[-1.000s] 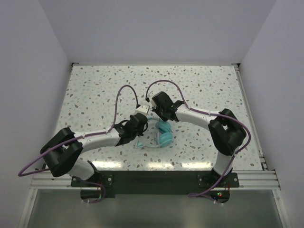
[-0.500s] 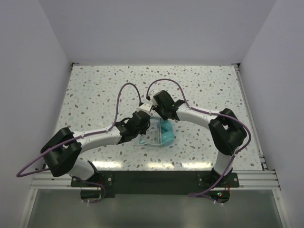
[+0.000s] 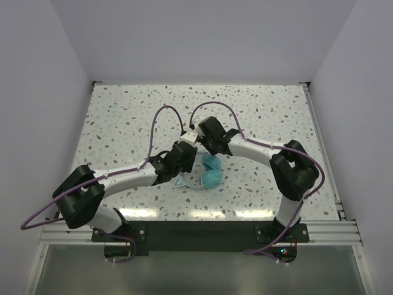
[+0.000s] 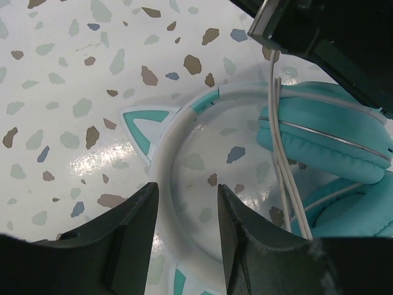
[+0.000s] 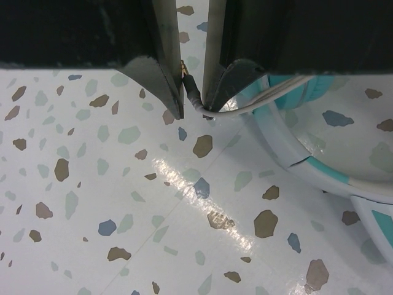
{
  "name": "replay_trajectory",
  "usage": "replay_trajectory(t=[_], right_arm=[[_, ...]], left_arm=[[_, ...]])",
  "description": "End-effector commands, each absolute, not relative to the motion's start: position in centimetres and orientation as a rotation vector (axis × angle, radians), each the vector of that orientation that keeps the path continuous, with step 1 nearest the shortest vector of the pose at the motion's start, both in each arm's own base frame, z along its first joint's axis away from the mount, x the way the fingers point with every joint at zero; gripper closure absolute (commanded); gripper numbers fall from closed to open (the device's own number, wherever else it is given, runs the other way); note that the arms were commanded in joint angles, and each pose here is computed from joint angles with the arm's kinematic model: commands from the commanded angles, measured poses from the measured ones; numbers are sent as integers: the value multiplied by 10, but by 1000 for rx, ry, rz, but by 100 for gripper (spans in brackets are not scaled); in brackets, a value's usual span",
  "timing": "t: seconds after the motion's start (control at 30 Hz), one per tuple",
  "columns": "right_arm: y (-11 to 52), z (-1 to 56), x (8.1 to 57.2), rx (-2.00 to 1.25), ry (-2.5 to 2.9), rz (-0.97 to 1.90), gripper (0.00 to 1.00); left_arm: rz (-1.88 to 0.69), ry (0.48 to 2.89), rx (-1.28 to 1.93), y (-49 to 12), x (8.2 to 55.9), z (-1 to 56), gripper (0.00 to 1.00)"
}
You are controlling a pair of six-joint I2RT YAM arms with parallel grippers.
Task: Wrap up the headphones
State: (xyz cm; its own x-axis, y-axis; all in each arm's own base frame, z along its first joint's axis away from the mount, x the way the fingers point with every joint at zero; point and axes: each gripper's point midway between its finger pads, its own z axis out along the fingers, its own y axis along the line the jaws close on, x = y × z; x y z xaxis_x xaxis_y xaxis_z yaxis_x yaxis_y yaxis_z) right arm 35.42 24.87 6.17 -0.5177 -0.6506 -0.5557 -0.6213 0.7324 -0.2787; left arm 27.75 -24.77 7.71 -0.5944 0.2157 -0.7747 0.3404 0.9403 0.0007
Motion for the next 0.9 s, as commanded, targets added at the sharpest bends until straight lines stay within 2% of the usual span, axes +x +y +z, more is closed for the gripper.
replay_trajectory(t=[0.0, 0.27, 0.57, 0.73, 0.87], right_arm=[[247, 66, 363, -906, 2270, -51, 77], [250, 63, 358, -882, 2297, 17, 78], [247, 60, 354, -850, 2313, 47, 76], [246, 62, 352, -841, 2317, 71, 70], [245, 64, 351, -819, 2320, 97, 68]], left_arm=[[-288, 2142, 372, -268, 287, 106, 52], [-409, 2098, 317, -300, 302, 118, 54], [-405, 2093, 149, -307, 320, 109, 58], [-431, 2079, 116, -311, 323, 107, 59], [-447, 2082, 106, -313, 323, 104, 60]])
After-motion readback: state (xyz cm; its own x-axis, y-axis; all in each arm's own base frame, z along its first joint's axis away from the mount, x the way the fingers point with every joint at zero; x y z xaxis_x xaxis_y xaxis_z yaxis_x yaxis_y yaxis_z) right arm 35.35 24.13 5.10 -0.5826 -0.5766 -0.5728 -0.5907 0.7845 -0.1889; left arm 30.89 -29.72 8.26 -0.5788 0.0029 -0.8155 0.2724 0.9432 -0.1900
